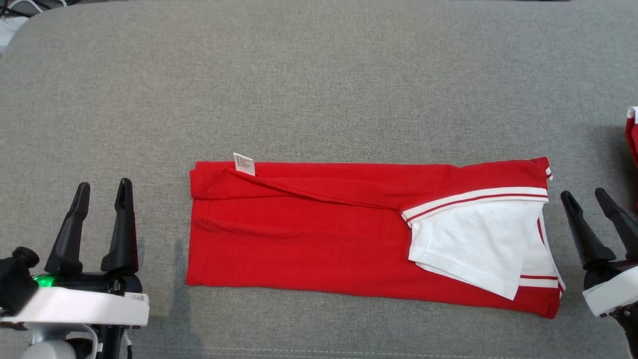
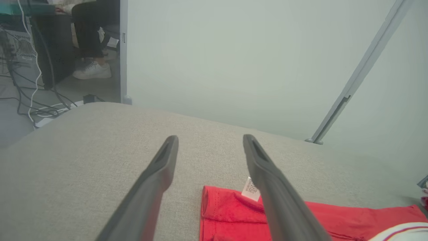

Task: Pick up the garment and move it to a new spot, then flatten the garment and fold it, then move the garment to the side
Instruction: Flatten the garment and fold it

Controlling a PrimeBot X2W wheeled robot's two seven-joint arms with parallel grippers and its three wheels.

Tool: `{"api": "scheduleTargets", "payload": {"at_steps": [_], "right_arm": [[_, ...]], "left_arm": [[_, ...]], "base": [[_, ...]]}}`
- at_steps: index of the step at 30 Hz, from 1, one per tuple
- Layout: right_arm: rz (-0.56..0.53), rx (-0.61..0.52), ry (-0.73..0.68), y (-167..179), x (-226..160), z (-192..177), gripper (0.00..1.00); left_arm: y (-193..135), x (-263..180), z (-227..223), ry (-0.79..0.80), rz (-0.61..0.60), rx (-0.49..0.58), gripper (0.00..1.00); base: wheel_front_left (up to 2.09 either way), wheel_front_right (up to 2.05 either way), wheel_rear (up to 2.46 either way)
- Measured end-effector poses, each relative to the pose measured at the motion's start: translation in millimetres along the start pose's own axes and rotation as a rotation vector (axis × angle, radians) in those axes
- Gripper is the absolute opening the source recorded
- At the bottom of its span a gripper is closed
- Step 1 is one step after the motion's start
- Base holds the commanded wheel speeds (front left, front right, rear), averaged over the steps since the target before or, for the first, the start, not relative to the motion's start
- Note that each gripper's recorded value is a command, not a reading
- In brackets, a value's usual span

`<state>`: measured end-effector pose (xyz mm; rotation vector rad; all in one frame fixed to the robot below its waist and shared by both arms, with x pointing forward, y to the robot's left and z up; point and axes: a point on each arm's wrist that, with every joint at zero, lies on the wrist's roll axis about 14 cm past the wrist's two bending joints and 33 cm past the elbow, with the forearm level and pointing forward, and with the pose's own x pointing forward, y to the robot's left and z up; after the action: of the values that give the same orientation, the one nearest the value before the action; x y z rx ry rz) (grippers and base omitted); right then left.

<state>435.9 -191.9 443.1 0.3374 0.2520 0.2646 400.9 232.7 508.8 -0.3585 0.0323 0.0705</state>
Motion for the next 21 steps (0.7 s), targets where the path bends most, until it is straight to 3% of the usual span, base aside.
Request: {"api": "scheduleTargets", "payload": {"at_steps": [6,12,21], "right_arm": [[-0.026,-0.08,-0.006,12.1,0.0,-4.4,1.0],[-0.06,-0.125,0.027,15.2,-11.6,-20.8,1.0],[-0.089,-0.136,0.099,12.2,-17.8,-41.1,1.0]], "left_arm": [[-17.5,-10.1,3.1,-0.06,0.002,0.125,1.0],[-12.3,-29.9,-6.3,-0.047,0.027,0.22,1.0],[-11.1,-49.1,-4.6,-0.054,0.027,0.243,1.0]], "base": [[0.0,0.0,0.0],[0.0,0.0,0.0],[0.0,0.0,0.0]]}}
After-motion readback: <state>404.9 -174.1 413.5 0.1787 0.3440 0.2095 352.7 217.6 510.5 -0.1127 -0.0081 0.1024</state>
